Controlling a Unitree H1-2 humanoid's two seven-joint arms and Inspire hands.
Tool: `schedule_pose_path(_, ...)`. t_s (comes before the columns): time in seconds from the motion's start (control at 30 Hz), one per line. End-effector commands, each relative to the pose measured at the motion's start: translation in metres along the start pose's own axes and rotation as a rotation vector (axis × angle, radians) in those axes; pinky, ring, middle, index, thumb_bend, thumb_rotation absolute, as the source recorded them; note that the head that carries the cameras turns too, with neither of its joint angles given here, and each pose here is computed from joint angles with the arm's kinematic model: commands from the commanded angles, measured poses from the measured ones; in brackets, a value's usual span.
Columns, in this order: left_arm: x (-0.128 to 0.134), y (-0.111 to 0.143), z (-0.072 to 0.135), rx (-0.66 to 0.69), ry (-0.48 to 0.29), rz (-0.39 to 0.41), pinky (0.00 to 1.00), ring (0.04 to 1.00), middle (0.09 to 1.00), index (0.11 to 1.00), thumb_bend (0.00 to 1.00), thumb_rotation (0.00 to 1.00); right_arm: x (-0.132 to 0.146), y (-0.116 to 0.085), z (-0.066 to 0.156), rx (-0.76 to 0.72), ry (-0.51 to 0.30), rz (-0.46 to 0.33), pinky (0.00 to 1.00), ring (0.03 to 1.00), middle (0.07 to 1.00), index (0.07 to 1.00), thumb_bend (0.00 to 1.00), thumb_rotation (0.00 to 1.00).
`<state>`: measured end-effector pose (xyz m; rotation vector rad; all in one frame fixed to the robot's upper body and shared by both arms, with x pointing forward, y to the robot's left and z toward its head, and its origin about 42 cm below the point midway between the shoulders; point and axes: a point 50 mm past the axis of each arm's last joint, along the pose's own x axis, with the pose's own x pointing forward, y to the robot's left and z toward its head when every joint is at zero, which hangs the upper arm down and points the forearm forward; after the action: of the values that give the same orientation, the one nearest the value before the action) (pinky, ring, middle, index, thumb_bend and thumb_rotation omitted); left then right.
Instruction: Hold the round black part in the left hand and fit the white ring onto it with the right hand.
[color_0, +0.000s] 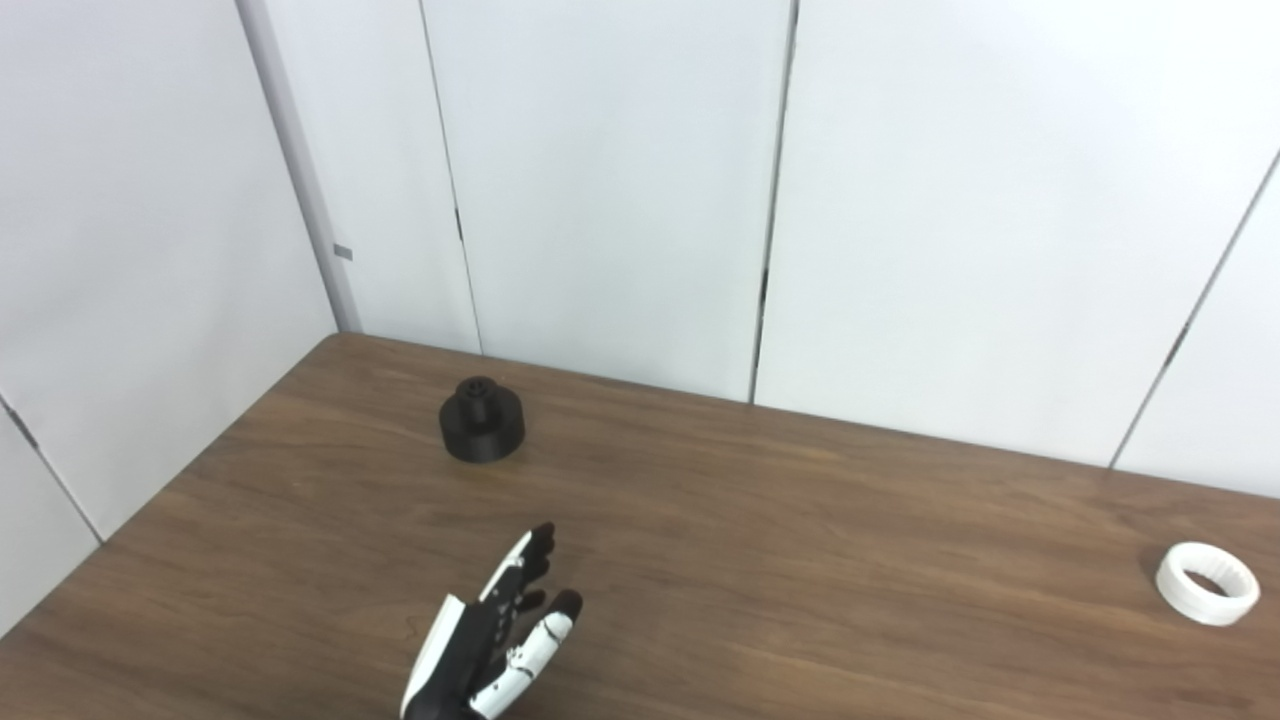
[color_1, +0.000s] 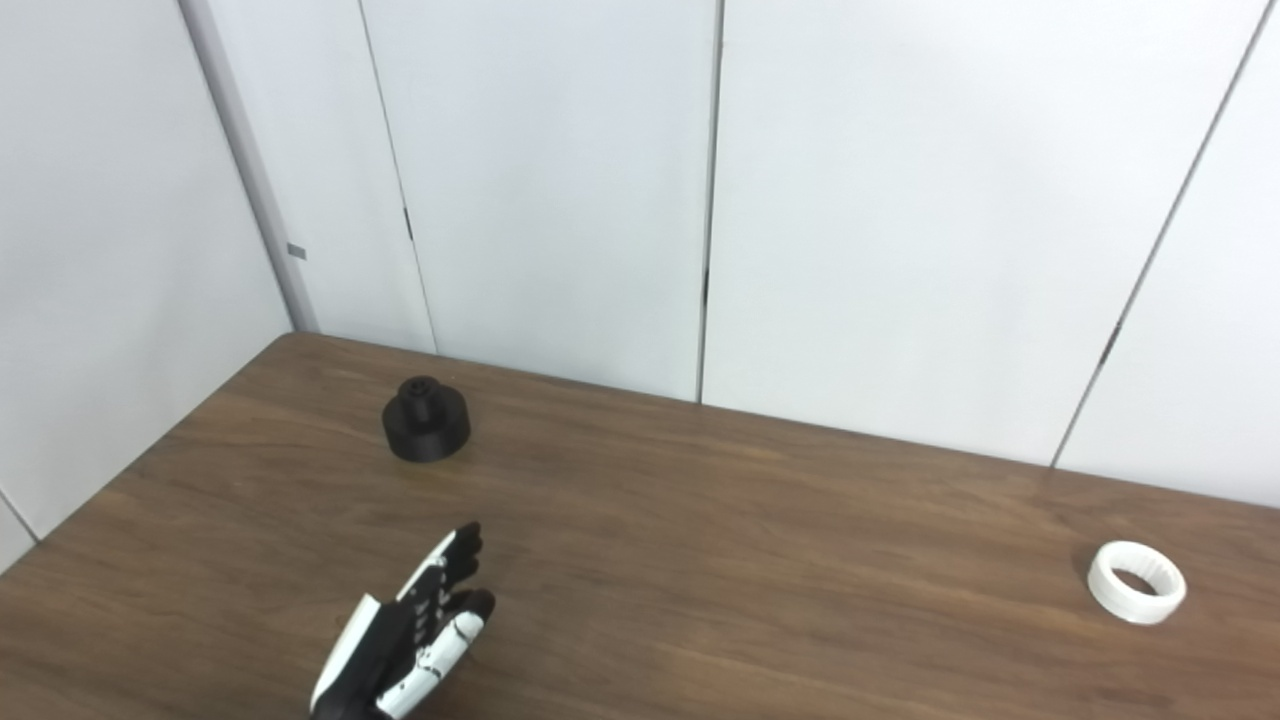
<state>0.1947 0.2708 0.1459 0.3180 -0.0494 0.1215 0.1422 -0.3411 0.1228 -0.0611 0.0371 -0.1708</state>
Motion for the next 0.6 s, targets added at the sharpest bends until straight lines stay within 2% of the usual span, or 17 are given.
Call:
schedule_pose_path(0.0,0.017,0.016,0.028,0.048,-0.123,0.055,0.92,0.950,0.956,0.956,0.70,0.50,0.003,-0.003,0.008,-0.022,-0.048,0.009,1.00,1.000,1.000,1.000,0.56,0.99)
schedule_pose_path(0.1,0.029,0.027,0.041,0.080,-0.139,0.094,0.93,0.963,0.965,0.950,0.76,0.42,0.002,-0.003,0.008,-0.021,-0.046,0.007,1.00,1.000,1.000,1.000,0.56,0.99)
schedule_pose_path(0.17,0.037,0.034,0.049,0.124,-0.139,0.120,0.98,0.993,0.987,0.947,0.79,0.40,0.002,-0.003,0.009,-0.026,-0.047,0.008,1.00,1.000,1.000,1.000,0.57,0.98)
schedule_pose_path(0.27,0.049,0.047,0.055,0.270,-0.103,0.159,1.00,1.000,0.997,0.943,0.80,0.38,0.001,-0.003,0.010,-0.037,-0.054,0.014,1.00,1.000,1.000,1.000,0.57,0.97)
schedule_pose_path(0.4,0.065,0.061,0.055,0.454,-0.066,0.198,0.98,1.000,1.000,0.945,0.80,0.40,0.001,-0.003,0.010,-0.027,-0.059,0.007,1.00,1.000,1.000,0.997,0.55,0.97)
schedule_pose_path(0.57,0.087,0.082,0.047,0.590,-0.044,0.231,0.92,1.000,0.997,0.942,0.87,0.36,-0.001,0.000,0.012,-0.049,-0.059,0.010,1.00,1.000,1.000,0.999,0.56,0.98)
